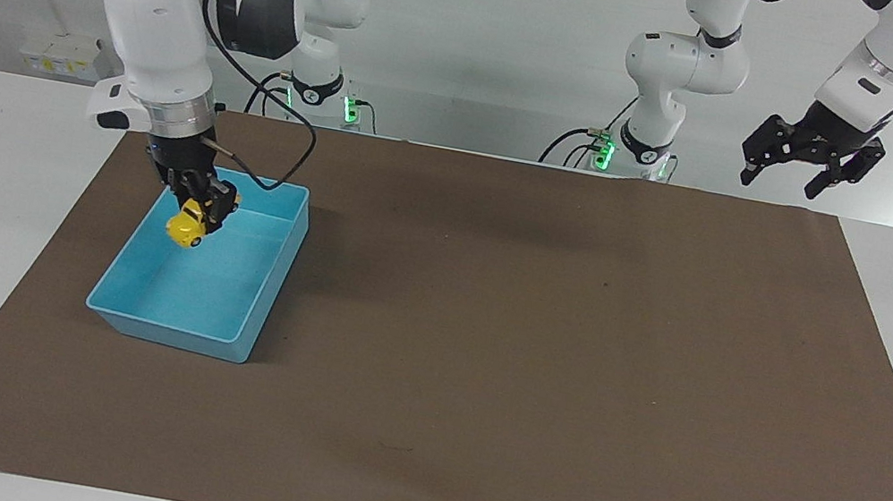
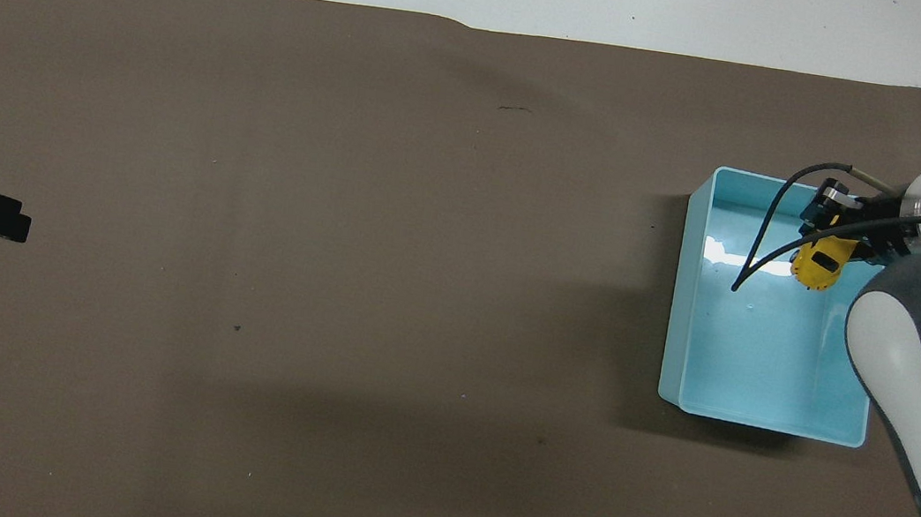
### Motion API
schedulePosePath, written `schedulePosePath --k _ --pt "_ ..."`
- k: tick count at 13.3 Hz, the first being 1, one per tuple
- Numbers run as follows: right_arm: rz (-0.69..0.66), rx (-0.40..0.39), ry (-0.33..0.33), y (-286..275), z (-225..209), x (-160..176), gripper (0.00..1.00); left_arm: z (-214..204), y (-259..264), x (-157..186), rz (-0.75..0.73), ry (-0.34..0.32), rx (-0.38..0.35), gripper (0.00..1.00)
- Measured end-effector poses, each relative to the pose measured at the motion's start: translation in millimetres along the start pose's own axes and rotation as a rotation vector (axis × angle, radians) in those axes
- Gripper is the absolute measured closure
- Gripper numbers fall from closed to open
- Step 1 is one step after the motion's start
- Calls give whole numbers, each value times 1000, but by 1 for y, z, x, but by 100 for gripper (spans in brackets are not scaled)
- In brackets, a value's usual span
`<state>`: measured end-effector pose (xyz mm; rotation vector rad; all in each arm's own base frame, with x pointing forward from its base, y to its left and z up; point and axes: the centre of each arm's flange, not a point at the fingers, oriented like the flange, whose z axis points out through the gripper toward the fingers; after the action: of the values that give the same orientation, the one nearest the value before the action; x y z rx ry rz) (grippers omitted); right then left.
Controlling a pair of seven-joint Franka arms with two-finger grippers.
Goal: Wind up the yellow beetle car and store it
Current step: 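Carry the car over the blue bin and lower it inside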
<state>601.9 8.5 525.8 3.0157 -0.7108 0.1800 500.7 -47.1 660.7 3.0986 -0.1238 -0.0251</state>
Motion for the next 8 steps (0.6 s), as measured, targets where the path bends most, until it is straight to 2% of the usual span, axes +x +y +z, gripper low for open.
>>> schedulePosePath --k 5,8 --pt "-89 6 -37 27 14 -1 50 0 0 0 0 0 0 0" --pt "-154 16 -32 30 33 -13 50 0 0 0 0 0 0 0"
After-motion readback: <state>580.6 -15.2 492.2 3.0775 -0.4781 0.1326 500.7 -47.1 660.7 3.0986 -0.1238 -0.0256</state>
